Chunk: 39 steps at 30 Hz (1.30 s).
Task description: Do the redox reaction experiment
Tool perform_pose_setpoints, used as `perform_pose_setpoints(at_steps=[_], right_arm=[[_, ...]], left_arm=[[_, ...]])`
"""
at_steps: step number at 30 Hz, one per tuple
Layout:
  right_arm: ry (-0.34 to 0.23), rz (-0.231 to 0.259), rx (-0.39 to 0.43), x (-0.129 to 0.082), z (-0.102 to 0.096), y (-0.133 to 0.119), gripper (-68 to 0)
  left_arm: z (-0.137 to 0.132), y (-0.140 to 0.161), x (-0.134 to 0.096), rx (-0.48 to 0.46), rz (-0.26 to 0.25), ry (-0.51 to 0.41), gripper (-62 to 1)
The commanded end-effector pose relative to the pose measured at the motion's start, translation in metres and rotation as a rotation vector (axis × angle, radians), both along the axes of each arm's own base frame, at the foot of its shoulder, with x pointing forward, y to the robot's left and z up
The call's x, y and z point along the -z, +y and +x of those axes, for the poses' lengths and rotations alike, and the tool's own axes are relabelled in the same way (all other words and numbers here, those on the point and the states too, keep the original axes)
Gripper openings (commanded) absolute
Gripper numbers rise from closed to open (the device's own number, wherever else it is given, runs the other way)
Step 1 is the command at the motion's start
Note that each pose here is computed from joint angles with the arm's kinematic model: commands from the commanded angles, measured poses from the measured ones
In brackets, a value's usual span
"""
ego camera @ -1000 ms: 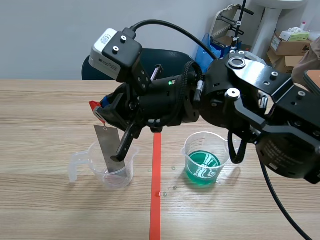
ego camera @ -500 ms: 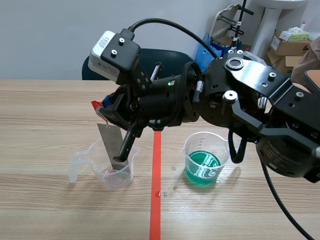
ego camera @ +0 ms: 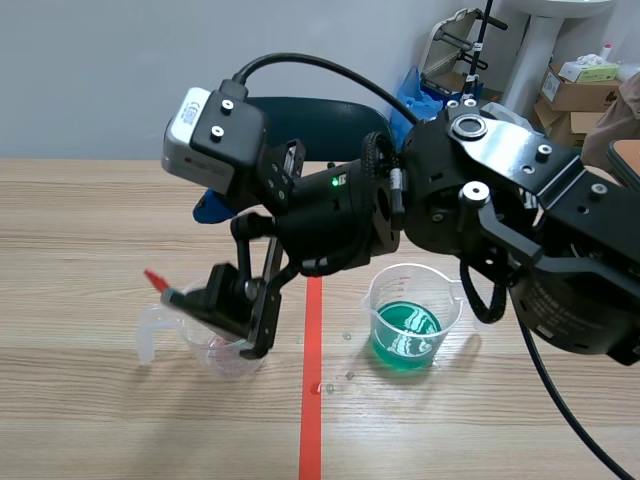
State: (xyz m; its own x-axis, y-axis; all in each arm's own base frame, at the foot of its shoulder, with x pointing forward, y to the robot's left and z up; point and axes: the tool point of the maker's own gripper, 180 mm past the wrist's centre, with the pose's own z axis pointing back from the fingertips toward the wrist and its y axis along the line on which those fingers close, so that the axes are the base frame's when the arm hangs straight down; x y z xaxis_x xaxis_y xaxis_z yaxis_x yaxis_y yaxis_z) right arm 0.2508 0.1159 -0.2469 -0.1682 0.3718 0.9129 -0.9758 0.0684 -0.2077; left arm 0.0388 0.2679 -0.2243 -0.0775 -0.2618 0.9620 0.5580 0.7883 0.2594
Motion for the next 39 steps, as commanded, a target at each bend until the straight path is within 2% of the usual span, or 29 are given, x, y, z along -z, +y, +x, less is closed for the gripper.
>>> perform_pose_setpoints(at_steps=[1, 6, 39], right_arm=[[-0.019, 0.044, -0.019, -0.0155, -0.0002, 0.0058, -12.0], [-0.018, 0.048, -0.033, -0.0162, -0.0025, 0.0064, 0.4], [-0.018, 0.048, -0.033, -0.0161, -0.0025, 0.0062, 0.4]], left_arm=[[0.0002, -0.0013, -0.0081, 0.001, -0.025, -0.036, 1.4], [0.0002, -0.0013, -0.0081, 0.001, -0.025, -0.036, 1.4], [0.0002, -0.0013, -0.0081, 0.001, -0.025, -0.036, 1.4]])
